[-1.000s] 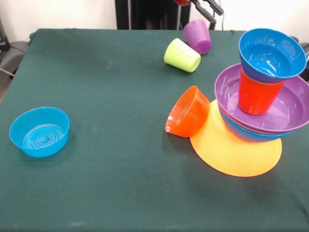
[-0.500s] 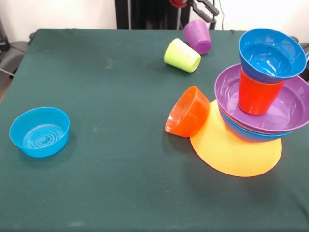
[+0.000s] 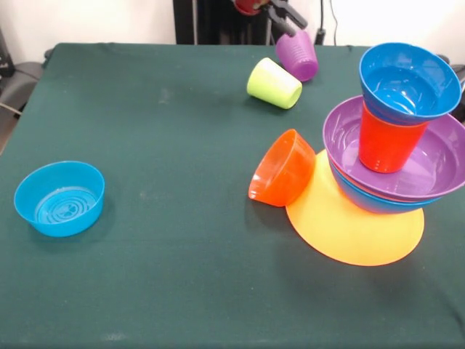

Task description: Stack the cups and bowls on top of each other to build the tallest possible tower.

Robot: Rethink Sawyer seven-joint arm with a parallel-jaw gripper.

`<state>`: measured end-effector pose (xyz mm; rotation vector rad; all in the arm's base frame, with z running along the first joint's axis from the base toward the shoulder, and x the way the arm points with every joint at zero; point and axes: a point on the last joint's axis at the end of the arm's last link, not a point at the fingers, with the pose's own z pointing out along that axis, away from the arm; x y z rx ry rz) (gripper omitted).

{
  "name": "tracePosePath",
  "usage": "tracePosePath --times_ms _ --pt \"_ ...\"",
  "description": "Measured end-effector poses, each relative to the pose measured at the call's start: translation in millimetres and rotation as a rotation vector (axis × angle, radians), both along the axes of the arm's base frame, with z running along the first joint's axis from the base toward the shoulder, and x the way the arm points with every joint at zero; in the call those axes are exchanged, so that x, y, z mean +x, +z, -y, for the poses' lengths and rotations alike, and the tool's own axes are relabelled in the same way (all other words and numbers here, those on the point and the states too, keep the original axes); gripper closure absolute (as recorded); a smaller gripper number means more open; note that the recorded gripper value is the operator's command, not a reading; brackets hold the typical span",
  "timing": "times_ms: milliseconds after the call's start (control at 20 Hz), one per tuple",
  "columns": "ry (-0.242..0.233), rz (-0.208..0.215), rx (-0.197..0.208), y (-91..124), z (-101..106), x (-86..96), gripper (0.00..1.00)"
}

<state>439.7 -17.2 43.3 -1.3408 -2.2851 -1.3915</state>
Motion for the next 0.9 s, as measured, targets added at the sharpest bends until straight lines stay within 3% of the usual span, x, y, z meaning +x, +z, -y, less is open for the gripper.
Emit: tracePosePath --times_ms 450,900 --pt "0.021 -0.024 -0.034 -2.2 26.0 -0.1 0.0" --pt "-0.009 -0.002 -0.063 -11.2 44.6 6.8 0.0"
